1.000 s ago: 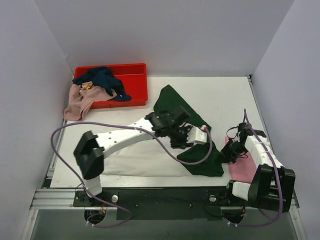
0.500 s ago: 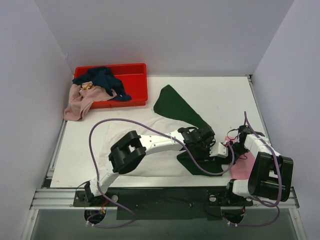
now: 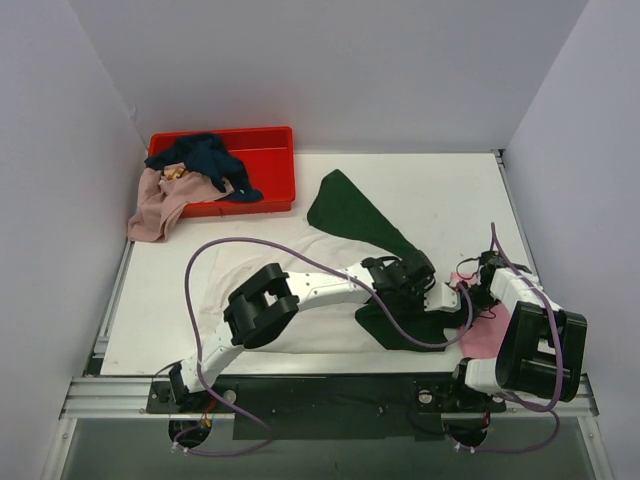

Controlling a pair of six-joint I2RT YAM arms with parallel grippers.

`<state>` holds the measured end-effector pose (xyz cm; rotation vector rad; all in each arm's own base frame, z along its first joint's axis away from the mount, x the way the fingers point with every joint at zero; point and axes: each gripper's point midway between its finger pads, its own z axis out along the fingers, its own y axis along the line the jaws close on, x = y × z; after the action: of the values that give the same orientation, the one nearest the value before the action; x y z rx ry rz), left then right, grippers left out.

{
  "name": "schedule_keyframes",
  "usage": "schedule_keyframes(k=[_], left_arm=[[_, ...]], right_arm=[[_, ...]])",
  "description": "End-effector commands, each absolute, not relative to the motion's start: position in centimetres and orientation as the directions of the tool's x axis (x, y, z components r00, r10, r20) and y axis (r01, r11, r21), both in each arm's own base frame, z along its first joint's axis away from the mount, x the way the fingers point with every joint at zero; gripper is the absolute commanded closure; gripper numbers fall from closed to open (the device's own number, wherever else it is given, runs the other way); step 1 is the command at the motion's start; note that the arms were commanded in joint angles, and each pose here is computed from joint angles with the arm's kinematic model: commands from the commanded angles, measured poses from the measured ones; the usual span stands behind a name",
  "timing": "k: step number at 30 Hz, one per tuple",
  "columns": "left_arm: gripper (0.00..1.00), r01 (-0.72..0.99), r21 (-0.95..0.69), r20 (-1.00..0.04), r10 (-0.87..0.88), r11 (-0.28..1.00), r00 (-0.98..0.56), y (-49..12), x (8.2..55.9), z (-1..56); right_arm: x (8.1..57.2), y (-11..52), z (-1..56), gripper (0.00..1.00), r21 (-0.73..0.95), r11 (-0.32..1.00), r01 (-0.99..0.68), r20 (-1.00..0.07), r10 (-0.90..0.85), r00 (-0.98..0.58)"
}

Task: Fold and stack the t-shirts
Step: Fold the flattened tshirt in 1/3 of the way

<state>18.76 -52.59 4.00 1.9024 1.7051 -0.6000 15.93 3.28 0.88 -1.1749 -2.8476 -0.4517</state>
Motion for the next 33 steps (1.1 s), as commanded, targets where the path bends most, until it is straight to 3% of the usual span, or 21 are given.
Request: schedule_keyframes(k=[1, 5, 11, 28, 33], left_arm=[[1.00, 0.998, 0.063, -0.697, 0.714, -0.027, 0.063, -54.1, 19.4, 8.4], [1.00, 0.998, -0.036, -0.710, 0.701, 0.053, -0.063, -51.6, 22.1, 10.9], [1.00, 0.975, -0.125, -0.677, 0.703, 0.184, -0.220, -47.4, 26.7, 9.8], [1.00, 0.861, -0.203, -0.616, 0.623, 0.466, -0.483, -41.8, 32.4, 6.6], [0.78, 0.864, -0.248, -0.630, 0.605, 0.438, -0.487, -42.0, 32.3, 7.4]], right_arm=[[15.0, 3.4, 0.7, 1.00, 0.239, 0.668, 0.705, 0.180, 0.683, -0.708], [15.0, 3.4, 0.4, 1.00, 0.235, 0.667, 0.706, 0.186, 0.682, -0.707], [14.8, 3.7, 0.1, 1.00, 0.235, 0.670, 0.705, 0.208, 0.673, -0.709], [14.5, 3.6, -0.3, 1.00, 0.188, 0.693, 0.696, 0.220, 0.661, -0.717], [15.4, 3.8, 0.6, 1.00, 0.212, 0.747, 0.631, 0.172, 0.607, -0.776]])
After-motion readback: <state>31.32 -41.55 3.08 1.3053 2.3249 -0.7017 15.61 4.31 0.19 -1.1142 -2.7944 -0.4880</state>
